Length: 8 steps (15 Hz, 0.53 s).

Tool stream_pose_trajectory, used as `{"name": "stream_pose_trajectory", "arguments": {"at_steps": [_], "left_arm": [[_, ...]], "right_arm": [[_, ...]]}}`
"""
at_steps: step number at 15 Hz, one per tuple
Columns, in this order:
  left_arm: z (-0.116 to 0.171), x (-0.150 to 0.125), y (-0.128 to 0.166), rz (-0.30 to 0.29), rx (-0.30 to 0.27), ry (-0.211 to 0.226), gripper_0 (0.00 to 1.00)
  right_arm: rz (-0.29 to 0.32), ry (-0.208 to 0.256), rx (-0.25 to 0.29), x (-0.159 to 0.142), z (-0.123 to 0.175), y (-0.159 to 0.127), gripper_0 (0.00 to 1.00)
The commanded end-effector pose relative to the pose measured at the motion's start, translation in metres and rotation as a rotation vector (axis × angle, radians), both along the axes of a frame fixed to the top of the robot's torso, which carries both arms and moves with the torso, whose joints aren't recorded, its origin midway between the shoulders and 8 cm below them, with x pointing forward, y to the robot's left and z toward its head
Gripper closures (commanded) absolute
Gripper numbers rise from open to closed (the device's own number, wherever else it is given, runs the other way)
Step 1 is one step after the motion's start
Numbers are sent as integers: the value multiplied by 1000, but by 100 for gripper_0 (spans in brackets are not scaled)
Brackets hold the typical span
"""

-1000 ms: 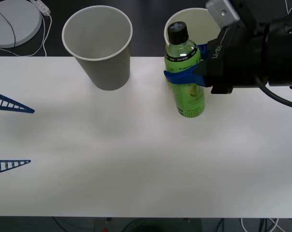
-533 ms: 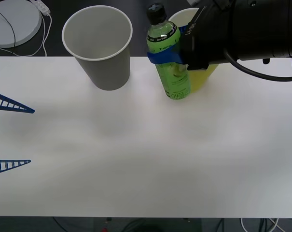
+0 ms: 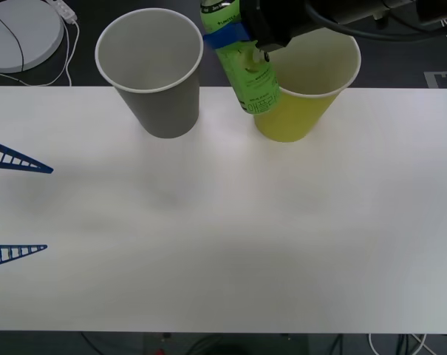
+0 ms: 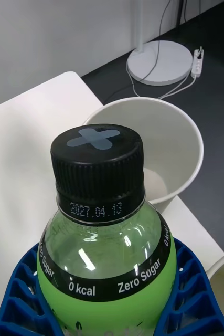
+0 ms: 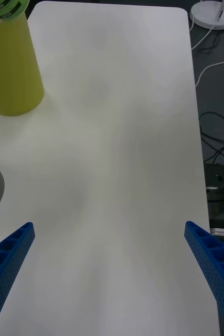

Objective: Put the can into the green bin and the plastic bottle into the gray bin

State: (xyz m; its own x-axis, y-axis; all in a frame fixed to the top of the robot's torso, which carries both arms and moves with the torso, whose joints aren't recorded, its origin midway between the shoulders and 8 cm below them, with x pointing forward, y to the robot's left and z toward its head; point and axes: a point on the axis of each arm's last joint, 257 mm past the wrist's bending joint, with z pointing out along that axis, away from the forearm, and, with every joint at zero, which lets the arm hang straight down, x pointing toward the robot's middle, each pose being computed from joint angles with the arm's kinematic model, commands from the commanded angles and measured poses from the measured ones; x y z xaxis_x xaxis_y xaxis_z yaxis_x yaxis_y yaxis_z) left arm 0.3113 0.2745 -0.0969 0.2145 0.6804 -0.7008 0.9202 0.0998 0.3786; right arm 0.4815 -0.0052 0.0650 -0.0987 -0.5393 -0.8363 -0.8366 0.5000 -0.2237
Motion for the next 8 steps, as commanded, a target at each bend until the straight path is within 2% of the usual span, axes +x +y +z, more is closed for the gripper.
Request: {"name": "stream_pose_trajectory", "arguments": {"at_steps": [1, 3, 8], "left_arm": [[0, 0, 0, 0, 0, 0, 0], [0, 0, 0, 0, 0, 0, 0], [0, 0, 0, 0, 0, 0, 0]], "right_arm": [[-26, 7, -37, 11, 9, 3, 100], [-53, 5, -70, 21, 10, 5, 100], [-87, 19, -98, 40, 10, 25, 100]]}}
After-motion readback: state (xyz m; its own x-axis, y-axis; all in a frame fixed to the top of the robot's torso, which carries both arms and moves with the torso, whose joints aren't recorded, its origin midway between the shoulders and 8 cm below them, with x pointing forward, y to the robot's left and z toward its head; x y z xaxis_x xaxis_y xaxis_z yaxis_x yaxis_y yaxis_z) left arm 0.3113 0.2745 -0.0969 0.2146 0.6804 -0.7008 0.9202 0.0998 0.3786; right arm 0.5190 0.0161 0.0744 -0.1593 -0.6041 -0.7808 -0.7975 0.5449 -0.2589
